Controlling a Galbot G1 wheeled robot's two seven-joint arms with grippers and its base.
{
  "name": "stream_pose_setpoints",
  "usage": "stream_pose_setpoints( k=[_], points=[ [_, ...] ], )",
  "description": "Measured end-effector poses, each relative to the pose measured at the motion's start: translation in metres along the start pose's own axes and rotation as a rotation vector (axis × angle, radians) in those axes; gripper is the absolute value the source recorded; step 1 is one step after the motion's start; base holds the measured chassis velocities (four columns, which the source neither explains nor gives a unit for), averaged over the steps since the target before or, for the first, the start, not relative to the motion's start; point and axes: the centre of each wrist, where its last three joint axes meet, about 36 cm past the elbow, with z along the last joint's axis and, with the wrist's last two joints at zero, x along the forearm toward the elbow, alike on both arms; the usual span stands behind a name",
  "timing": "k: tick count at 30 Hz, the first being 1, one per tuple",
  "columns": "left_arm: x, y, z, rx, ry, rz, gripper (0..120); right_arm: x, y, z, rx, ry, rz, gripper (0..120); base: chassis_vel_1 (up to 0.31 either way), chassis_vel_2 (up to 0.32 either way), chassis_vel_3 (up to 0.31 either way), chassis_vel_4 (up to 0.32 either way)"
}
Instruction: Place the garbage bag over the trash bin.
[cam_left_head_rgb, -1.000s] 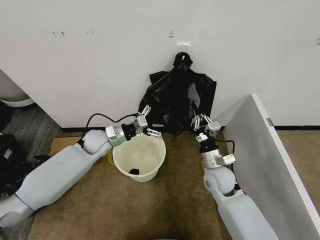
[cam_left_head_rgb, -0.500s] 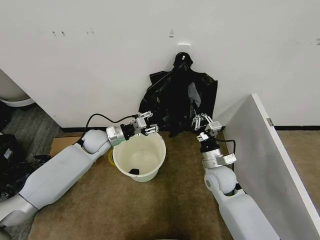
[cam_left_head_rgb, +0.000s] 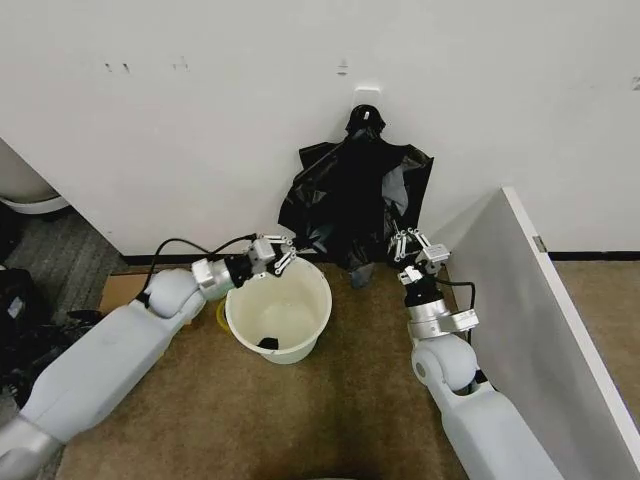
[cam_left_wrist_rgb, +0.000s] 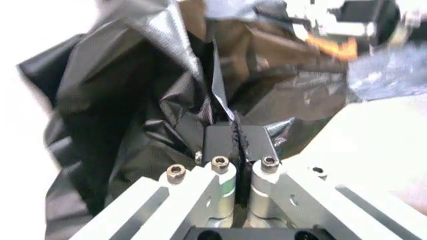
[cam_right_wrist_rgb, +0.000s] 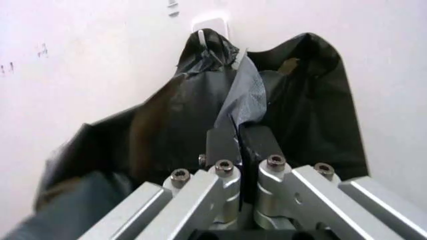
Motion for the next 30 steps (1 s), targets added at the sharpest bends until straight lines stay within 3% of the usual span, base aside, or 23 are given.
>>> stream_pose_setpoints(
  k=[3, 4, 5, 9, 15, 23, 27, 30],
  points=[
    [0.004, -0.004, 0.000, 0.019, -0.009, -0.017, 0, 0.001, 0.001, -0.001, -0.002, -0.002, 0.002, 0, 0.000, 0.000, 0.000, 0.000],
    [0.020, -0.031, -0.001, 0.114, -0.062, -0.110, 0, 0.008, 0.004, -0.005, -0.007, -0.010, 0.006, 0, 0.000, 0.000, 0.000, 0.000],
    [0.022, -0.047, -0.001, 0.161, -0.086, -0.148, 0, 0.010, 0.005, -0.008, -0.002, -0.014, 0.005, 0, 0.000, 0.000, 0.000, 0.000],
    [0.016, -0.118, -0.013, 0.366, -0.210, -0.286, 0, 0.033, 0.006, -0.014, 0.061, -0.035, -0.036, 0, 0.000, 0.000, 0.000, 0.000],
    [0.027, -0.158, -0.025, 0.448, -0.264, -0.428, 0, 0.071, 0.017, -0.025, 0.102, -0.012, -0.067, 0, 0.000, 0.000, 0.000, 0.000],
    [0.061, -0.188, -0.026, 0.420, -0.190, -0.481, 0, 0.117, 0.022, -0.031, 0.153, 0.011, -0.106, 0, 0.000, 0.000, 0.000, 0.000],
    [0.069, -0.186, -0.034, 0.393, -0.186, -0.481, 0, 0.118, 0.022, -0.037, 0.151, -0.004, -0.118, 0, 0.000, 0.000, 0.000, 0.000],
    [0.073, -0.177, -0.052, 0.363, -0.212, -0.476, 0, 0.111, 0.023, -0.049, 0.145, -0.034, -0.145, 0, 0.000, 0.000, 0.000, 0.000]
  ],
)
